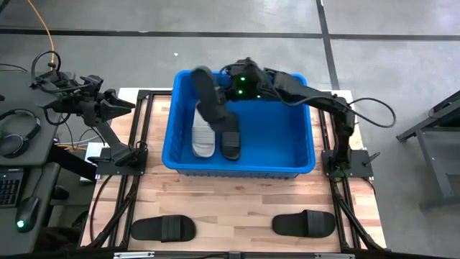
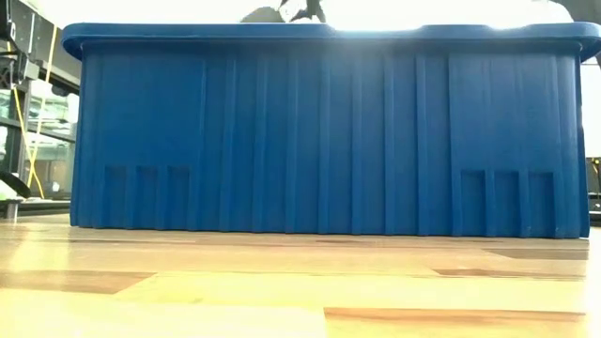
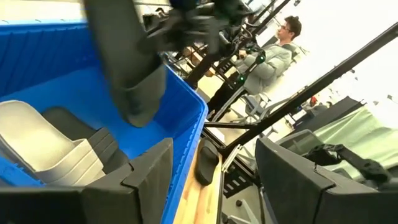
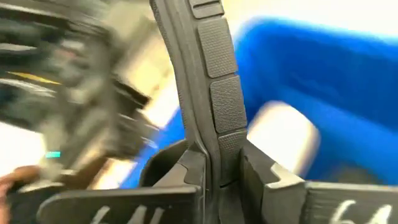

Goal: Pick and place slides into bin
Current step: Stack the black slide on top of the black slide in the blue bin

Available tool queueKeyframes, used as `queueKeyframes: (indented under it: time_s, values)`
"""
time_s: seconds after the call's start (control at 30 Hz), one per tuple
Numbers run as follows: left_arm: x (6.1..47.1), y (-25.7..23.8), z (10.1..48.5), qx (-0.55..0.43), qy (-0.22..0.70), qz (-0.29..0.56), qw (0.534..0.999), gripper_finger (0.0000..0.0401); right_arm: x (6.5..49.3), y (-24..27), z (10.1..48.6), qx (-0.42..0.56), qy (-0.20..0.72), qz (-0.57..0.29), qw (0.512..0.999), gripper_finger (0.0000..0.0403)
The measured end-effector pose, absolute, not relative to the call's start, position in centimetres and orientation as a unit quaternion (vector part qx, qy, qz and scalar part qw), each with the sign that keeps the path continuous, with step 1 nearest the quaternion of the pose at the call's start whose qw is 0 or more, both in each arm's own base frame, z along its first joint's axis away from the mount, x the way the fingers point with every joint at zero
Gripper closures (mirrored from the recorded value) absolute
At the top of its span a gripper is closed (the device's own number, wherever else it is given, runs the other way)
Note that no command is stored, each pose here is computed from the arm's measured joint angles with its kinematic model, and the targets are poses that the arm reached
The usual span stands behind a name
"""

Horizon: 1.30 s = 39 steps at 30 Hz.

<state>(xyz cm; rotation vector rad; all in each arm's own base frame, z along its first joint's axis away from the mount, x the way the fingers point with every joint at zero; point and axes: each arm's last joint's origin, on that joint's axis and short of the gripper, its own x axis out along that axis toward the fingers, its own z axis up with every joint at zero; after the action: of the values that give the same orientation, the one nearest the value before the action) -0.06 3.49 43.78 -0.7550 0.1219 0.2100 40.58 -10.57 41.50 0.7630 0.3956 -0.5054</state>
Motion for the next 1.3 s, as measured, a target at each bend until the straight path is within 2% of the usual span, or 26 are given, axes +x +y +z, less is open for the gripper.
queueKeyframes:
  time_s: [0.1,0.2,0.37,0.5,0.67,0.73,0.83,0.9,0.97,1.07,1.3]
  values:
    - [-0.1,3.5,43.8,-0.365,0.059,0.102,0.923,0.0185,40.7,-9.1,44.2,0.310,0.109,-0.187,0.926,0.0378]
    - [-0.1,3.5,43.8,-0.366,0.059,0.102,0.923,0.0185,39.4,-7.3,47.1,0.266,0.052,-0.163,0.949,0.0378]
    - [-0.1,3.5,43.8,-0.366,0.060,0.100,0.923,0.0185,37.7,-2.9,49.1,0.206,0.038,-0.164,0.964,0.0378]
    - [-0.1,3.5,43.8,-0.365,0.058,0.103,0.923,0.0185,38.1,0.1,47.6,0.191,0.072,-0.159,0.966,0.0378]
    - [-0.1,3.5,43.8,-0.373,0.053,0.110,0.920,0.0185,39.1,3.1,41.6,0.225,0.040,-0.137,0.964,0.0378]
    - [-0.1,3.5,43.8,-0.379,0.052,0.110,0.917,0.0185,37.3,3.5,40.1,0.238,-0.004,-0.136,0.962,0.0378]
    - [0.0,3.5,43.9,-0.384,0.047,0.112,0.915,0.0185,32.7,2.9,40.9,0.280,-0.102,-0.126,0.946,0.0379]
    - [0.0,3.5,43.9,-0.388,0.044,0.115,0.914,0.0185,30.4,2.1,40.7,0.298,-0.128,-0.147,0.934,0.0379]
    - [0.0,3.6,43.9,-0.388,0.042,0.117,0.913,0.0185,28.9,1.2,39.4,0.327,-0.117,-0.197,0.917,0.0380]
    - [0.0,3.6,44.0,-0.391,0.040,0.117,0.912,0.0185,27.5,-0.5,36.7,0.402,-0.042,-0.239,0.883,0.0381]
    - [0.0,3.6,44.0,-0.393,0.037,0.119,0.911,0.0185,27.0,-5.5,35.2,0.509,0.037,-0.217,0.832,0.0382]
